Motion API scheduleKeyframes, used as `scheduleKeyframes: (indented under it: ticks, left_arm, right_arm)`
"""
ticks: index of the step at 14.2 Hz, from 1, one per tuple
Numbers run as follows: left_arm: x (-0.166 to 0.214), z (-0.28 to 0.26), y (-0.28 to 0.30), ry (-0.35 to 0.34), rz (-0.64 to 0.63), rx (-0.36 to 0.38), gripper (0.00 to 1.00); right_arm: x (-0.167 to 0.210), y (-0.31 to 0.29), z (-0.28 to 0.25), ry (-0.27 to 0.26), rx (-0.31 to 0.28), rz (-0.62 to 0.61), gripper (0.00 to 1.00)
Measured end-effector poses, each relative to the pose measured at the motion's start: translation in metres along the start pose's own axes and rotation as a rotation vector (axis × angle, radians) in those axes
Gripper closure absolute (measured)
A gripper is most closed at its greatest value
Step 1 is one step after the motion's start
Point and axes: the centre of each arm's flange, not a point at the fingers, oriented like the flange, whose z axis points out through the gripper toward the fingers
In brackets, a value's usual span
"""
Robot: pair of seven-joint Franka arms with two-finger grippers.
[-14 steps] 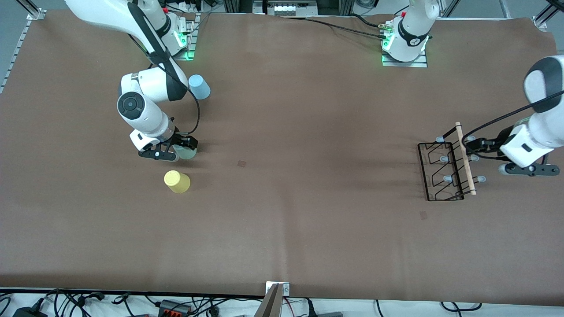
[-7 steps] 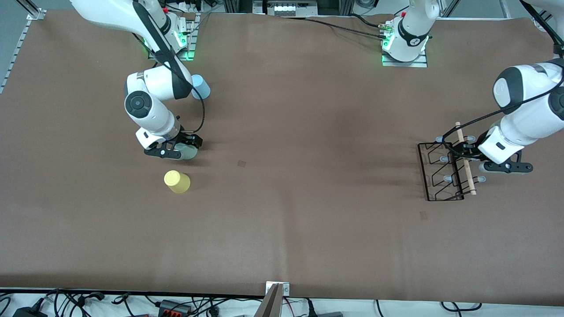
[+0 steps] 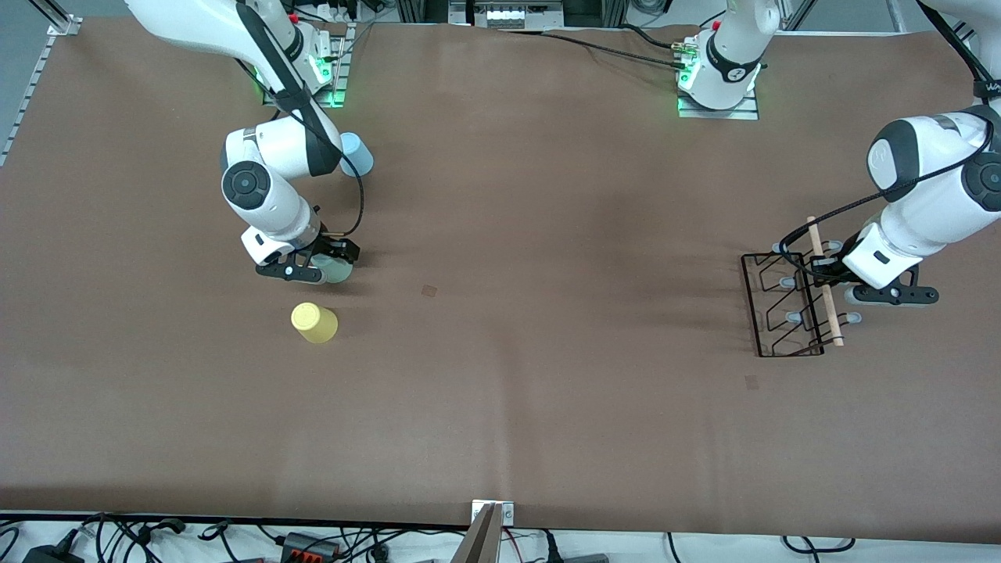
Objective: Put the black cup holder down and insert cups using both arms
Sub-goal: 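Hold the teal cup while the left gripper carries the rack to center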
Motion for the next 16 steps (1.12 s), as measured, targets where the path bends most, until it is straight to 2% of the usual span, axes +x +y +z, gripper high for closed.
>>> scheduleKeyframes:
  ticks: [5, 8, 9, 10, 11, 16]
  left_arm:
    - [0.004, -0.013, 0.001, -0.009, 0.004, -0.001, 0.84]
    - [0.021, -0.064, 0.008, -0.050, 0.019, -0.006, 0.84]
    - [0.027, -0.082, 0.015, -0.057, 0.031, -0.006, 0.84]
    - [0.032, -0.098, 0.027, -0.060, 0.053, -0.007, 0.84]
    - [0.037, -0.113, 0.050, -0.058, 0.085, -0.007, 0.84]
    - [0.032, -0.139, 0.213, -0.021, 0.152, -0.013, 0.84]
  right_arm:
    - [0.001, 0.002, 0.000, 0.000, -0.001, 0.003, 0.00]
    - [0.001, 0.003, 0.000, 0.000, -0.001, 0.005, 0.00]
    - [0.001, 0.003, 0.000, 0.000, -0.001, 0.006, 0.07]
    - [0.001, 0.003, 0.000, 0.000, -0.001, 0.006, 0.20]
    - [0.002, 0.003, -0.002, 0.004, 0.000, 0.007, 0.31]
    - [0.004, 0.004, -0.004, 0.009, 0.002, 0.010, 0.32]
